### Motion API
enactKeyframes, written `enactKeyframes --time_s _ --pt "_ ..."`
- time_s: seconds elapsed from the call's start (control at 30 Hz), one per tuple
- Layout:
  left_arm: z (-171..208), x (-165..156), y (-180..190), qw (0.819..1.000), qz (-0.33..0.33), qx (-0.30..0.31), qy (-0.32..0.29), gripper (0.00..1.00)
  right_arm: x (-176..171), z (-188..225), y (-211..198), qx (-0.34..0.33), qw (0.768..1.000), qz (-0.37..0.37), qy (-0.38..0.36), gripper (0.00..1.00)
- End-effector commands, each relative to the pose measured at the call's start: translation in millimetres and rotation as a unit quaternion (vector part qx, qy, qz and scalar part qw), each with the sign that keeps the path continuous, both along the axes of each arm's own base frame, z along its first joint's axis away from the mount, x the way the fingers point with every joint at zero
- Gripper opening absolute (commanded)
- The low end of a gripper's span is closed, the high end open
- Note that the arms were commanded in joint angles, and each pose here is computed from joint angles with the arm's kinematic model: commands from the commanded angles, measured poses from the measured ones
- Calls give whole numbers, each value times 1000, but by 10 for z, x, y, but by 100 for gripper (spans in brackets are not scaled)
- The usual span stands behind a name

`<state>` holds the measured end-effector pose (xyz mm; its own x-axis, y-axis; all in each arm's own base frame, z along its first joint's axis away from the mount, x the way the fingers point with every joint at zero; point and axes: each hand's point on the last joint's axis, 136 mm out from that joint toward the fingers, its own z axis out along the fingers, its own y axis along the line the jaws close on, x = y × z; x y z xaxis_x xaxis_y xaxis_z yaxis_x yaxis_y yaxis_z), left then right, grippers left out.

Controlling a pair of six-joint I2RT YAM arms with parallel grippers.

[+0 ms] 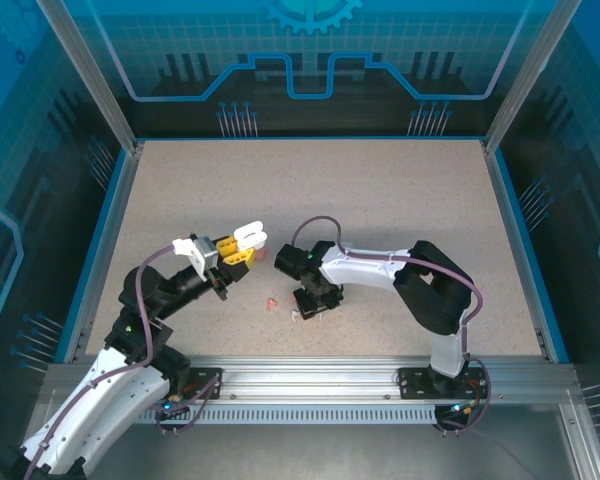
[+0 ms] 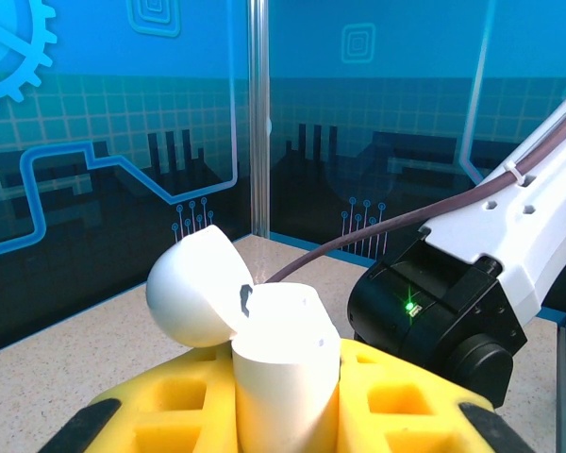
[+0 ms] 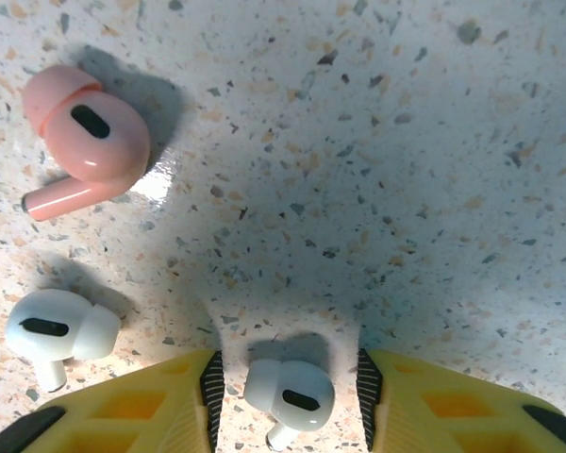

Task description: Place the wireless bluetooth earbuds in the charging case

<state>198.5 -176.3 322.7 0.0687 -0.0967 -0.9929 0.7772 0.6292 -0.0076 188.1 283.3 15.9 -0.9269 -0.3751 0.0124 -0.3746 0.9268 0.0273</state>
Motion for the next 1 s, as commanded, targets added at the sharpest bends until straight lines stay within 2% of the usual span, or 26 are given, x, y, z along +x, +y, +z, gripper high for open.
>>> enactKeyframes --time_s 0.0,0.33,0.6,0.8,0.97 --pt "12 0 4 1000 4 0 -8 0 -29 -12 12 -3 1000 2 14 43" --pt "-8 8 7 1000 6 1 -4 0 -84 -82 -19 -10 1000 4 26 35" --pt "-7 15 10 1000 7 -1 -1 0 -24 38 -21 -2 1000 15 2 31" --pt "-39 37 -2 1000 6 -6 8 0 80 304 -109 1 999 28 -44 30" --pt "-67 82 -38 999 -1 -22 23 0 216 732 -155 29 992 47 -112 30"
